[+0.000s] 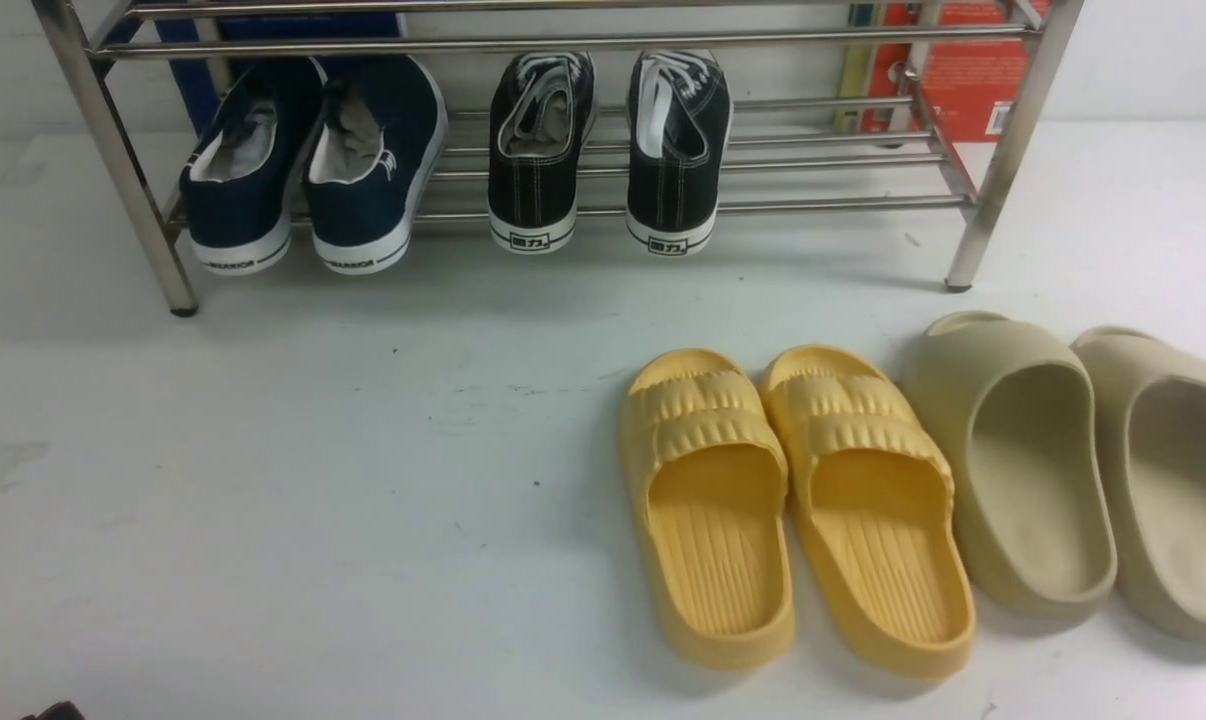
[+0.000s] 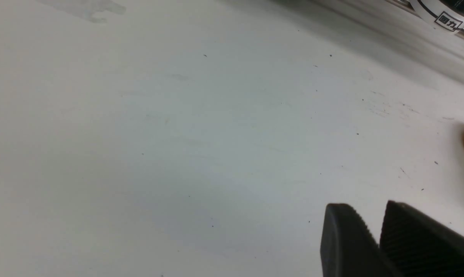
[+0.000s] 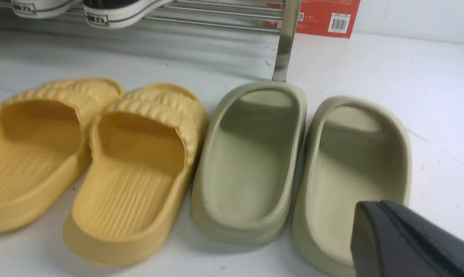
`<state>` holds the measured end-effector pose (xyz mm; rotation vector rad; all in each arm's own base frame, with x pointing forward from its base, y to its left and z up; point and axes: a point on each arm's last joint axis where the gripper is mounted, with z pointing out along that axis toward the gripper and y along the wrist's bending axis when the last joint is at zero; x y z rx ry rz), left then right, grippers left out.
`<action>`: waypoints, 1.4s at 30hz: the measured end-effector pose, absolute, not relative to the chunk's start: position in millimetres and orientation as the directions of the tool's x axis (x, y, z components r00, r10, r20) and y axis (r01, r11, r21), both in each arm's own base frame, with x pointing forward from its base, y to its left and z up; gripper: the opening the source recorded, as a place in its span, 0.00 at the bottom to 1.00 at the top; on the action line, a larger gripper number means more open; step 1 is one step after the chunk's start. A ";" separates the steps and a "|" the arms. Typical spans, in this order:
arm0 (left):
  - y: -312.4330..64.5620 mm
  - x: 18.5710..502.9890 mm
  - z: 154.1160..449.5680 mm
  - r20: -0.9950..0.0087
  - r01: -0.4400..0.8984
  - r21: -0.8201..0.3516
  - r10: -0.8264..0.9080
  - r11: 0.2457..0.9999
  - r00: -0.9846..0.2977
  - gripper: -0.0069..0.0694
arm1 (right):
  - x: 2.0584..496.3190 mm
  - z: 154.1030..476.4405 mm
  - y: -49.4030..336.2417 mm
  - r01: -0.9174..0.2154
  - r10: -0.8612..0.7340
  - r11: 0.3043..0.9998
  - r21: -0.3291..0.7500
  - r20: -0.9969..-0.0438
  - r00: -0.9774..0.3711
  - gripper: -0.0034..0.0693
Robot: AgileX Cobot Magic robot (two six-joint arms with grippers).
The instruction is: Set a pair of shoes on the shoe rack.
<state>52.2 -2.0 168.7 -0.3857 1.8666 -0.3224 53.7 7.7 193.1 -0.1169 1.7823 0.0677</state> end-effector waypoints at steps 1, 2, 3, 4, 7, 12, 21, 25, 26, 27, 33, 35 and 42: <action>-2.0 52.2 168.7 -0.858 -0.105 -0.405 -0.417 0.908 -0.301 0.31 | 53.7 189.1 7.6 -0.115 -0.042 0.993 -0.018 -0.976 -0.214 0.04; -2.0 52.2 168.7 -0.858 -0.105 -0.405 -0.417 0.908 -0.301 0.31 | 53.2 178.4 7.6 -0.114 -0.041 0.993 -0.013 -0.968 -0.249 0.04; -2.0 52.2 168.7 -0.858 -0.105 -0.405 -0.417 0.908 -0.300 0.31 | 52.5 174.6 7.8 -0.115 -0.036 0.993 -0.004 -0.960 -0.276 0.04; -2.0 52.1 168.5 -0.857 -0.106 -0.405 -0.417 0.908 -0.303 0.31 | 52.3 174.1 7.9 -0.113 -0.027 0.994 0.005 -0.959 -0.283 0.04; -2.0 52.1 168.6 -0.857 -0.105 -0.405 -0.417 0.908 -0.301 0.32 | 51.9 174.0 8.0 -0.108 -0.007 0.994 0.026 -0.956 -0.294 0.04; -2.0 52.1 168.6 -0.857 -0.105 -0.405 -0.417 0.908 -0.301 0.32 | 51.9 173.9 8.0 -0.106 -0.001 0.994 0.032 -0.955 -0.296 0.05; -2.0 52.1 168.6 -0.857 -0.105 -0.405 -0.417 0.908 -0.301 0.33 | 51.8 173.8 8.0 -0.106 0.001 0.994 0.034 -0.955 -0.298 0.05; -2.0 52.1 168.6 -0.857 -0.105 -0.405 -0.417 0.908 -0.301 0.33 | 51.8 174.1 8.0 -0.106 0.001 0.994 0.034 -0.955 -0.297 0.05; -2.0 52.1 168.6 -0.857 -0.105 -0.405 -0.417 0.908 -0.301 0.33 | 51.8 174.0 8.0 -0.106 0.001 0.994 0.034 -0.955 -0.298 0.06; -2.0 52.1 168.6 -0.857 -0.105 -0.405 -0.417 0.908 -0.301 0.33 | 51.8 174.0 8.0 -0.106 0.001 0.994 0.034 -0.955 -0.298 0.06; -2.0 52.1 168.6 -0.857 -0.105 -0.405 -0.417 0.908 -0.301 0.34 | 51.8 174.0 8.0 -0.106 0.001 0.994 0.034 -0.955 -0.298 0.07; -2.0 52.1 168.6 -0.857 -0.105 -0.405 -0.417 0.908 -0.301 0.34 | 51.8 174.0 8.0 -0.106 0.001 0.994 0.034 -0.955 -0.298 0.07; -2.0 52.1 168.6 -0.857 -0.105 -0.405 -0.417 0.908 -0.301 0.35 | 51.8 174.0 8.0 -0.106 0.001 0.994 0.034 -0.955 -0.298 0.07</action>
